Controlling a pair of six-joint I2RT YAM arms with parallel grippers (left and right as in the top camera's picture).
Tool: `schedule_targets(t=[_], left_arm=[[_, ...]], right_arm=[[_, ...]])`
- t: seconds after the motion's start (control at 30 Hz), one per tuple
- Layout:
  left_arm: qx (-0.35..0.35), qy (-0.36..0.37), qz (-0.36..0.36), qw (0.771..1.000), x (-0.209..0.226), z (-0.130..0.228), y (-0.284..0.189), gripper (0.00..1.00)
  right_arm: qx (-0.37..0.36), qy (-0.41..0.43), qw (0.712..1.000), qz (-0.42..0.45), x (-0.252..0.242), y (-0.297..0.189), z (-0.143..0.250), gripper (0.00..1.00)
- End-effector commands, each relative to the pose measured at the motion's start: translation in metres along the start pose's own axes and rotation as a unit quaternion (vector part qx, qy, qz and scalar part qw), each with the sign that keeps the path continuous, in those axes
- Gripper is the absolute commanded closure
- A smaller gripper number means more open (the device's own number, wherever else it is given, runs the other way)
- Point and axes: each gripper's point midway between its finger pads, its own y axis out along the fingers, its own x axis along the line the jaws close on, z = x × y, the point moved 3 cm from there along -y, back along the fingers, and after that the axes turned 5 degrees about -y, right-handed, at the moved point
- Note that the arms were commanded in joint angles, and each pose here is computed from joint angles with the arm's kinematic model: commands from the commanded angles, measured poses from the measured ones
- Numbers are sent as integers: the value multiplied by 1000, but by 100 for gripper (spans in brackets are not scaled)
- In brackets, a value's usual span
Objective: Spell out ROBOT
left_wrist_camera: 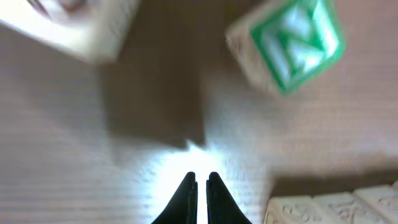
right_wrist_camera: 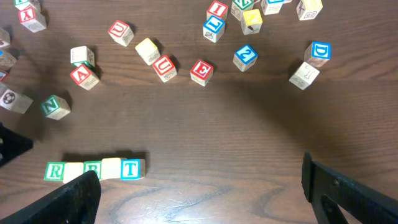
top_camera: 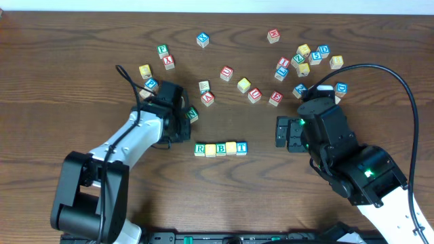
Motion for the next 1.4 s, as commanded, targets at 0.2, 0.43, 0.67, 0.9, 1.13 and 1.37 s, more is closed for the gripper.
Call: schedule_targets(t=[0.2, 0.43, 0.67, 0.9, 1.13, 1.37], left_arm=[[-68, 54, 21, 996, -39, -49, -48, 93], [-59, 100, 32, 993, -72, -36, -44, 93], [-53, 117, 42, 991, -97, -29, -23, 93], [-36, 131, 56, 989, -114, -19, -4, 93], [-38, 148, 66, 986, -130, -14, 5, 93], [-44, 160, 78, 983, -146, -7, 6, 93]], right_arm=[[0, -2, 1000, 4, -2, 0, 1, 1], [0, -2, 1000, 4, -2, 0, 1, 1], [0, -2, 1000, 4, -2, 0, 1, 1], [0, -2, 1000, 4, -2, 0, 1, 1], [0, -2, 1000, 4, -2, 0, 1, 1], [0, -2, 1000, 4, -2, 0, 1, 1]])
